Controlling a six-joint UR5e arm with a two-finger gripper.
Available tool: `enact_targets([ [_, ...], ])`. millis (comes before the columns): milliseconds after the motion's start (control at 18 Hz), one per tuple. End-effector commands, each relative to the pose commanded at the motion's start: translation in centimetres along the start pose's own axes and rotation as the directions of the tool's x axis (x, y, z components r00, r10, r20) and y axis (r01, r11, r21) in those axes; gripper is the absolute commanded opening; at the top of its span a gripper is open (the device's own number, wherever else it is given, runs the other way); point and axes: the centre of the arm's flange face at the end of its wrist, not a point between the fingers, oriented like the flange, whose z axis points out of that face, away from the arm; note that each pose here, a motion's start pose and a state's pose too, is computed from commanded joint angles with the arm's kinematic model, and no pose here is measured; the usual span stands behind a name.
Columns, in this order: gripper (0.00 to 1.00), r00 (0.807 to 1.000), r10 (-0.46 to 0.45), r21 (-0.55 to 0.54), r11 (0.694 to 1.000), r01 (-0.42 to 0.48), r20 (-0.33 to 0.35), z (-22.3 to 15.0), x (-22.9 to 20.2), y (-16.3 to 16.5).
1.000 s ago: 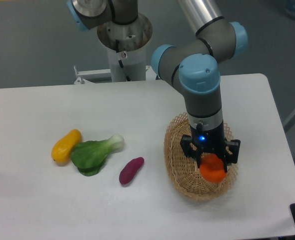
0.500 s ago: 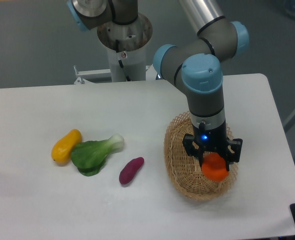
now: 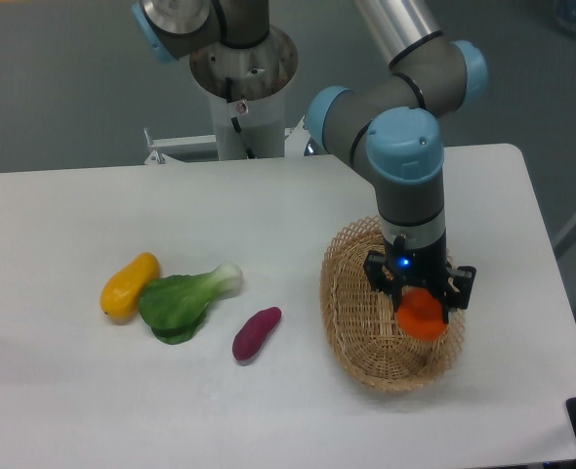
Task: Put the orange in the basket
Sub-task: 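Carry the held orange over the basket and lower it inside, then open the gripper to release the orange into the basket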
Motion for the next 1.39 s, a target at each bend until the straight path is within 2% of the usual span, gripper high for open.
enact_targets([
  [167, 0.65, 0.999, 0.021, -0.016, 1.0, -0.021, -0.032, 1.9, 0.2, 1.0],
  [278, 0.65, 0.996, 0.017, -0.038, 0.999, -0.021, -0.092, 4.4, 2.5, 1.6],
  [389, 0.65, 0.993, -0.001, -0.031, 1.0, -0.002, -0.121, 5.2, 3.6, 1.6],
  [500, 0.65, 0.985, -0.076, 0.005, 0.997, 0.078, -0.153, 5.5, 4.1, 1.3],
  [611, 0.65, 0.97, -0.142, 0.053, 0.986, 0.155, -0.198, 5.9, 4.7, 0.7],
  [1056, 0.67, 0.966, -0.143, 0.05, 0.986, 0.157, -0.218, 6.8, 5.1, 0.7],
  [1167, 0.71, 0.965, -0.144, 0.048, 0.986, 0.158, -0.218, 6.9, 5.1, 0.7],
  [1222, 0.76, 0.965, -0.141, 0.048, 0.987, 0.155, -0.219, 7.0, 5.1, 0.7],
  [1333, 0.95, 0.966, -0.143, 0.048, 0.987, 0.157, -0.216, 7.0, 5.0, 0.7],
  [1389, 1.0, 0.967, -0.144, 0.051, 0.986, 0.158, -0.21, 6.6, 4.8, 0.6],
])
